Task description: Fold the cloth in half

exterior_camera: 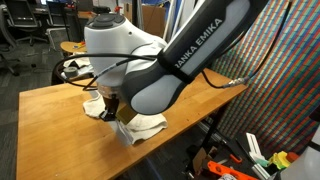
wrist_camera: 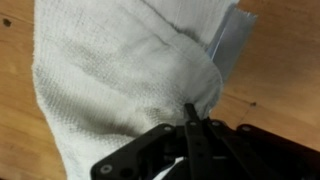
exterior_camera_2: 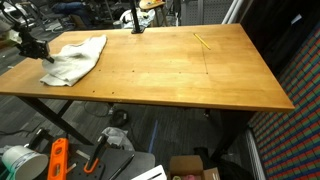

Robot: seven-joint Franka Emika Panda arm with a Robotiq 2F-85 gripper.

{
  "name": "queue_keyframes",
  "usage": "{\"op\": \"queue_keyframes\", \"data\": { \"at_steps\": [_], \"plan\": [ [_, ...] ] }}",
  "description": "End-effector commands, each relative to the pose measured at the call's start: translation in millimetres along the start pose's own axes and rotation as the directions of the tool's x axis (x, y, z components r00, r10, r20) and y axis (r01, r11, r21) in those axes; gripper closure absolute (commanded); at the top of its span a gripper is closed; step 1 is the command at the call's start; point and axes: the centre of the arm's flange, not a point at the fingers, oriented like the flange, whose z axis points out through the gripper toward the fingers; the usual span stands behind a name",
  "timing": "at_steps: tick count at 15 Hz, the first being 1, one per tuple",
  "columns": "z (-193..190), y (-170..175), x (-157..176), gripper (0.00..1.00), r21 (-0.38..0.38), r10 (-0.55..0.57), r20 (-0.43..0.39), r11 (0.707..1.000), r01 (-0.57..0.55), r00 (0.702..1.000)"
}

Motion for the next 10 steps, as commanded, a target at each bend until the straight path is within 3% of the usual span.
{"op": "queue_keyframes", "data": {
  "at_steps": [1, 6, 10],
  "plan": [
    [-20.5, 20.5, -1.9, 0.99, -0.083, 0.058, -0.105, 0.994, -0.067, 0.993],
    [-35.9, 42.5, -13.8, 0.99, -0.162, 0.021, -0.087, 0.986, -0.035, 0.996],
    [-25.6, 45.0, -23.3, 0.99, -0.226, -0.03, -0.006, 0.974, 0.028, 1.0]
  ]
}}
